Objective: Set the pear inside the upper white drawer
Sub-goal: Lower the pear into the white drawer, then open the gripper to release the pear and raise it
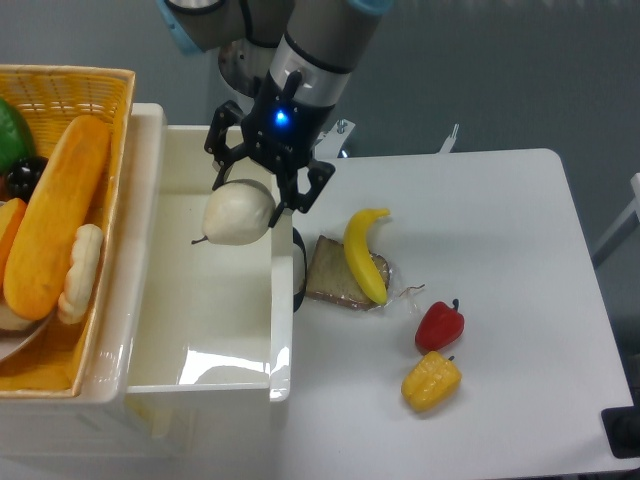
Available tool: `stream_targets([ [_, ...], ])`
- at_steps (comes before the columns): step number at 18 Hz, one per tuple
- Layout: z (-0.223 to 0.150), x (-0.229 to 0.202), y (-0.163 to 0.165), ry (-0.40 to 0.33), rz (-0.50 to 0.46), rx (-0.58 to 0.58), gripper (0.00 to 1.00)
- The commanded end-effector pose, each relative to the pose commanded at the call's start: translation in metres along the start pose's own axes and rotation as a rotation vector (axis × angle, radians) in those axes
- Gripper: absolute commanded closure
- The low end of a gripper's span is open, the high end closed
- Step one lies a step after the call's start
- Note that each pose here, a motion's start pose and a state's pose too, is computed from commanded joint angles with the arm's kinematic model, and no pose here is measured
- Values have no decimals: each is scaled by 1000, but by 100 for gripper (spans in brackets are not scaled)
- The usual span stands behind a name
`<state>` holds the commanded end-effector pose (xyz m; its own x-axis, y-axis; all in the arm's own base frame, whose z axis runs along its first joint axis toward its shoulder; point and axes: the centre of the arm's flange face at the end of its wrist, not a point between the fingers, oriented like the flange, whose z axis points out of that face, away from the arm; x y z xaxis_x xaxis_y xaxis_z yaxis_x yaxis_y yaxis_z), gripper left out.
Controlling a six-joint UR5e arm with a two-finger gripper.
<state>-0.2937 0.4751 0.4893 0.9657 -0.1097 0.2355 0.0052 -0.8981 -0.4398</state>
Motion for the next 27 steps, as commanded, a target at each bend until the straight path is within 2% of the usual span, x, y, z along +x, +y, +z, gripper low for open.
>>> stream_targets([
  [10, 18, -2, -3, 20, 14, -19, 51],
  [14, 29, -2, -5, 27, 22, -41, 43],
  [19, 32, -2, -8, 19, 34, -42, 42],
  [21, 31, -2, -8, 18, 37, -41, 36],
  [23, 31, -2, -9, 16, 46, -39, 24],
  [24, 31, -2, -9, 16, 61, -39, 23],
  [26, 31, -2, -9, 17, 82, -39, 14],
  [27, 31, -2, -9, 17, 84, -39, 13],
])
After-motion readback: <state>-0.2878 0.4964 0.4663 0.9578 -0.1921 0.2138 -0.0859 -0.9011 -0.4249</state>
